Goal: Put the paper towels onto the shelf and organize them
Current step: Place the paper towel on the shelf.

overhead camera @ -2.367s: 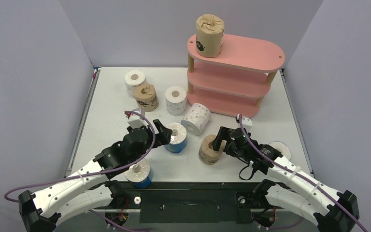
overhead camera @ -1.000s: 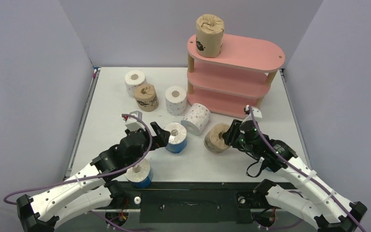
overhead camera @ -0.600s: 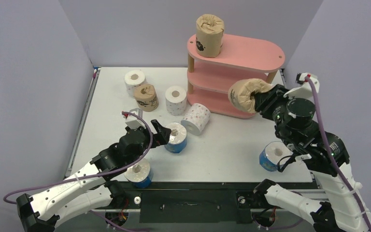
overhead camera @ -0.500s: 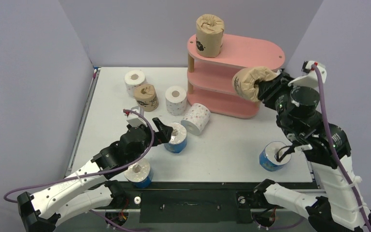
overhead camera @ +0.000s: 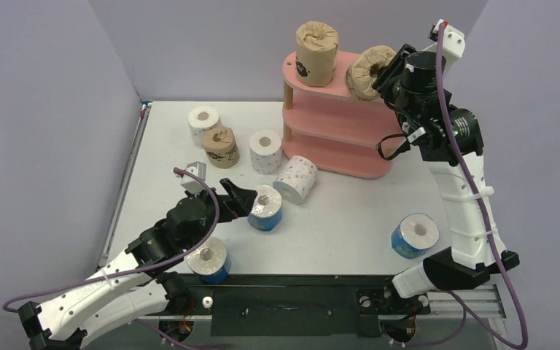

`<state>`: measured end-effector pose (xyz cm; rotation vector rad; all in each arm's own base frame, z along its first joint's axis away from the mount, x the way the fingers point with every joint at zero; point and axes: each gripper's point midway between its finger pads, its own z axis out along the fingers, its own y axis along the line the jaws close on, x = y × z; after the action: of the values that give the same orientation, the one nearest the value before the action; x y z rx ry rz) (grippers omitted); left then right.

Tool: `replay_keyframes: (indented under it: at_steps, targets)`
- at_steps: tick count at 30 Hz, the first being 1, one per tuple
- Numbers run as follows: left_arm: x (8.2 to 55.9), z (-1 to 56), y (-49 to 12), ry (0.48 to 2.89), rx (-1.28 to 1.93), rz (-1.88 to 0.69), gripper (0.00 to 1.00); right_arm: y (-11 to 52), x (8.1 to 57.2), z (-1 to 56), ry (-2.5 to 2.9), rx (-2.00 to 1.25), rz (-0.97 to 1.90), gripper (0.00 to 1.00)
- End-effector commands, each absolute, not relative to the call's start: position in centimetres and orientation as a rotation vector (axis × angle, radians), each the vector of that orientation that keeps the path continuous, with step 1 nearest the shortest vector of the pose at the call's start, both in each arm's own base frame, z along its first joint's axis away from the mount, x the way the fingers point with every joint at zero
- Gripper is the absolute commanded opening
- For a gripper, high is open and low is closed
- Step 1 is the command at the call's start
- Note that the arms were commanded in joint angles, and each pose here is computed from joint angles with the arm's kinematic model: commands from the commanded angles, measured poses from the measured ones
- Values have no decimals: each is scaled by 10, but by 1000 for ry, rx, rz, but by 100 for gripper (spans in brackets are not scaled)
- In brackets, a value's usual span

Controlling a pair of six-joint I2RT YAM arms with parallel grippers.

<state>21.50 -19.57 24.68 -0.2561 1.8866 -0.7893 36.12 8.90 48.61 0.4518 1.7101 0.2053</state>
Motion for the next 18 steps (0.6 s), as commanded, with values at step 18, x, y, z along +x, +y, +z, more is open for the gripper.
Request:
replay_keyframes:
  at_steps: [18]
  targets:
    - [220,242,-203,1909,-273,-786,96,82,393,510,1650,481,302,35]
